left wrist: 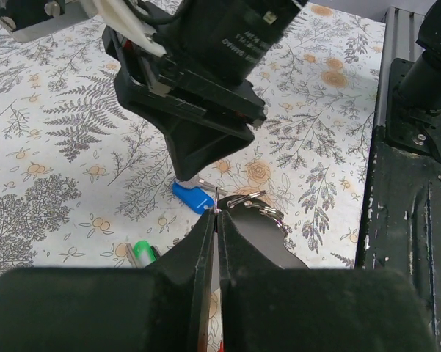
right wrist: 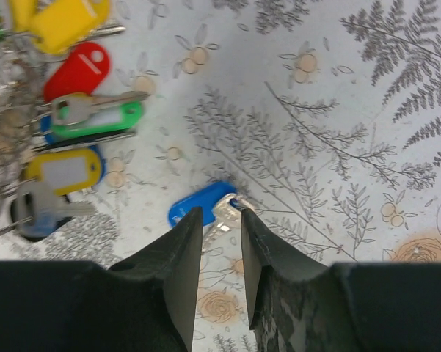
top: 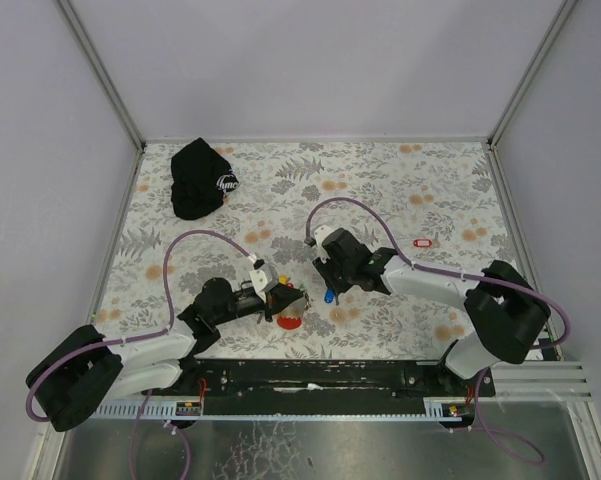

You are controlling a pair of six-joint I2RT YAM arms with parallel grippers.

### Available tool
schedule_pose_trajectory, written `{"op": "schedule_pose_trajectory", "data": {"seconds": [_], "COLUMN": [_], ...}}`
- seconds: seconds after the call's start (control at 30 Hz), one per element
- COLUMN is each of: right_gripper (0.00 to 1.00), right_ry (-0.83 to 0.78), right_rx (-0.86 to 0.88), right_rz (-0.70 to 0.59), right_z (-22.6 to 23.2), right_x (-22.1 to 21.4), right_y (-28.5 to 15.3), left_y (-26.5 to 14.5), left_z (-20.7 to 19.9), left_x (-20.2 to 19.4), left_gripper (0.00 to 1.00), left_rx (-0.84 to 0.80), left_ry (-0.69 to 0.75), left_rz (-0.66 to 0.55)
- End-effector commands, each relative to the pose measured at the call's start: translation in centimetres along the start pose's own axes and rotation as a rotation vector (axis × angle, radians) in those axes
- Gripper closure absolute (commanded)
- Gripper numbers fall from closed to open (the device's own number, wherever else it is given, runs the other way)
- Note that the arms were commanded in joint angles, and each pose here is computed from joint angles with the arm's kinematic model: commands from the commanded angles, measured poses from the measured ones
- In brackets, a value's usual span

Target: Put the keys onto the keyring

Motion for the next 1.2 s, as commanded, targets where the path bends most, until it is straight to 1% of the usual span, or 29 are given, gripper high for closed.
{"op": "schedule_pose_trajectory", "data": {"seconds": [0.0, 0.37, 0.67, 1.0, 1.1, 1.17], "right_gripper": [0.67, 0.72, 0.76, 0.82, 0.86, 0.91], "right_ry": [0.058, 0.125, 0.141, 0.140, 0.140, 0.132], "right_rx": [0.009, 0.099, 0.090, 0.106, 0.100, 0.099], "right_rz": [-0.034, -0.012, 0.033, 0.049, 0.057, 0.057], "right_z": [-1.2, -1.5, -1.8, -1.6, -1.7, -1.8], "right_x": [1.0, 0.5, -0.5, -0.6, -0.8, -0.9], "right_y": [0.9, 2.0, 2.5, 3.0, 3.1, 3.0], "left_y": [0.2, 0.5, 0.5, 0.5, 0.5, 0.5], "left_z": [0.4, 0.4, 0.3, 0.3, 0.3, 0.2], "left_x": [1.2, 1.1, 1.1, 1.0, 1.1, 1.1], "left_gripper": [1.00, 1.00, 1.00, 1.00, 1.00, 1.00], "left_rx": [0.025, 0.012, 0.004, 0.002, 0.000, -0.001], "left_ry": [0.017, 0.016, 0.014, 0.013, 0.013, 0.013], "left_rz": [-0.048, -0.036, -0.033, -0.027, -0.028, -0.029]}}
Point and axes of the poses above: each gripper's point midway between its finger pads, its own y axis out along the fingers, its own z axis along the line the jaws close on, x = y × z, the point moved 3 cm from there along -y, back along the fingers, and after that the axes turned 10 degrees about y, right-handed, at the moved point
